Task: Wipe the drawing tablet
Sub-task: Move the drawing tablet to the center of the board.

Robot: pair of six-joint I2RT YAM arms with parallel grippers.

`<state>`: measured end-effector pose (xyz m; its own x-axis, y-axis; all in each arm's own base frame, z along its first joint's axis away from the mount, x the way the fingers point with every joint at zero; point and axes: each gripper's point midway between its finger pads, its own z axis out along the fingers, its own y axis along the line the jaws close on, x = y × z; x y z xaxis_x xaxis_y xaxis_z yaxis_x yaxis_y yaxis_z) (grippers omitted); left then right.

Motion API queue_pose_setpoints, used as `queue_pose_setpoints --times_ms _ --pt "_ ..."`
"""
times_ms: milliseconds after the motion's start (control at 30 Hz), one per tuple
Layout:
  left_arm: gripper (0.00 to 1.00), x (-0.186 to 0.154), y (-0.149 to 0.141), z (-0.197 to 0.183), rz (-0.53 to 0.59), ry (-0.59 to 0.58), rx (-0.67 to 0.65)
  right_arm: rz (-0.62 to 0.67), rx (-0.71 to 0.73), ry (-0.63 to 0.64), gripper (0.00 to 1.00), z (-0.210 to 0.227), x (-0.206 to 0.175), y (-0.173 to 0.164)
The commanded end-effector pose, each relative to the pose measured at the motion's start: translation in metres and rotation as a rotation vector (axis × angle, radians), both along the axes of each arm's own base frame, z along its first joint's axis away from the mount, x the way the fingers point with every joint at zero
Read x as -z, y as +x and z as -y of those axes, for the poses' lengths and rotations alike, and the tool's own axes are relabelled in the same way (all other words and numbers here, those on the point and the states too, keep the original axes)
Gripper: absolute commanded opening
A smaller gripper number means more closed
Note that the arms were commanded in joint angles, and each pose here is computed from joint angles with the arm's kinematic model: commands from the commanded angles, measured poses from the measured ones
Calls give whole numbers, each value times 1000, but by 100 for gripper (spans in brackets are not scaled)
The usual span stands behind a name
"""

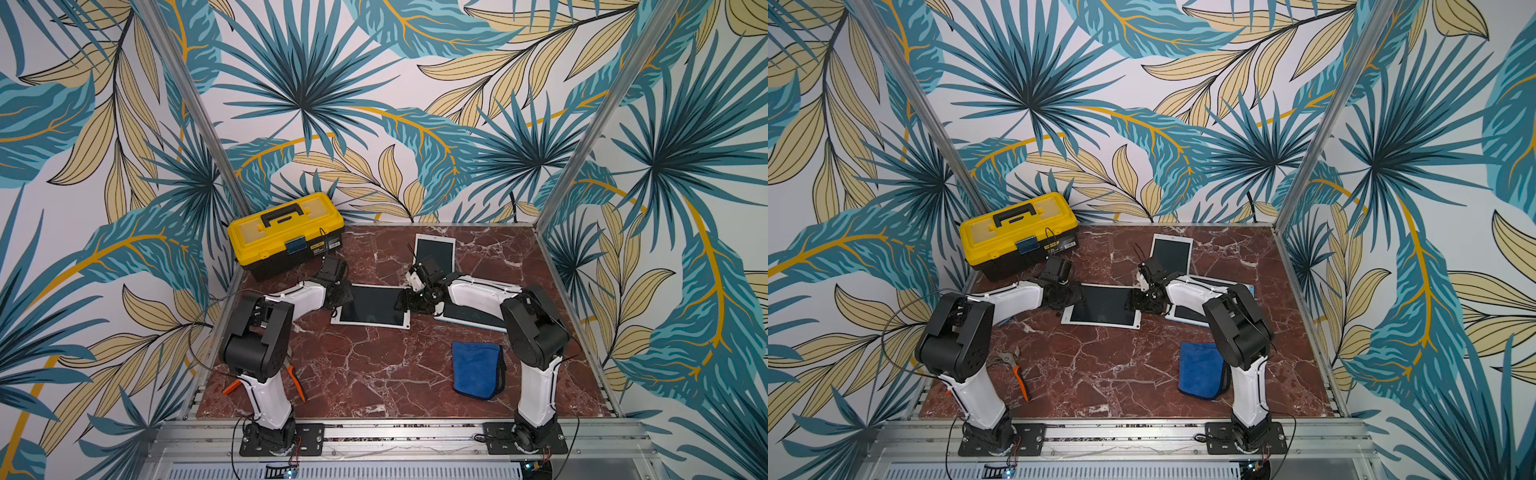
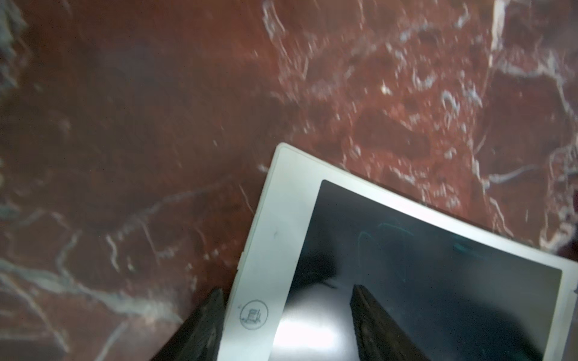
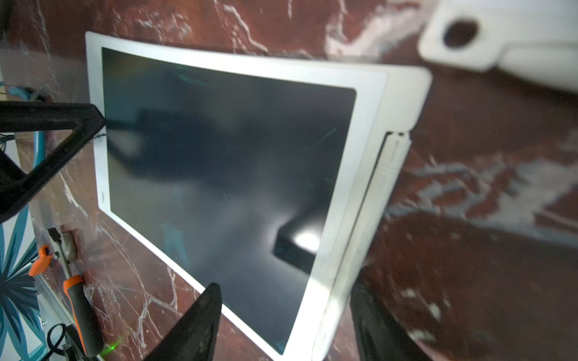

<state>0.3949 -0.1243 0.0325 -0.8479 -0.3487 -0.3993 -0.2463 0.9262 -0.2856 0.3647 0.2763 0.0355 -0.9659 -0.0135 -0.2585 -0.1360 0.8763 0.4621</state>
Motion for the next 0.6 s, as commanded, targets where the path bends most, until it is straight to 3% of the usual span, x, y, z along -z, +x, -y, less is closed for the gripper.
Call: queue_pose_setpoints --times_ms 0,333,567 --pt "66 13 -55 44 -134 -104 114 -77 -38 -33 67 10 19 -39" --pt "66 14 -133 87 -175 -126 241 -79 5 -41 67 53 5 -104" --pt "66 21 -163 107 -193 -119 291 -79 22 -29 67 67 1 -128"
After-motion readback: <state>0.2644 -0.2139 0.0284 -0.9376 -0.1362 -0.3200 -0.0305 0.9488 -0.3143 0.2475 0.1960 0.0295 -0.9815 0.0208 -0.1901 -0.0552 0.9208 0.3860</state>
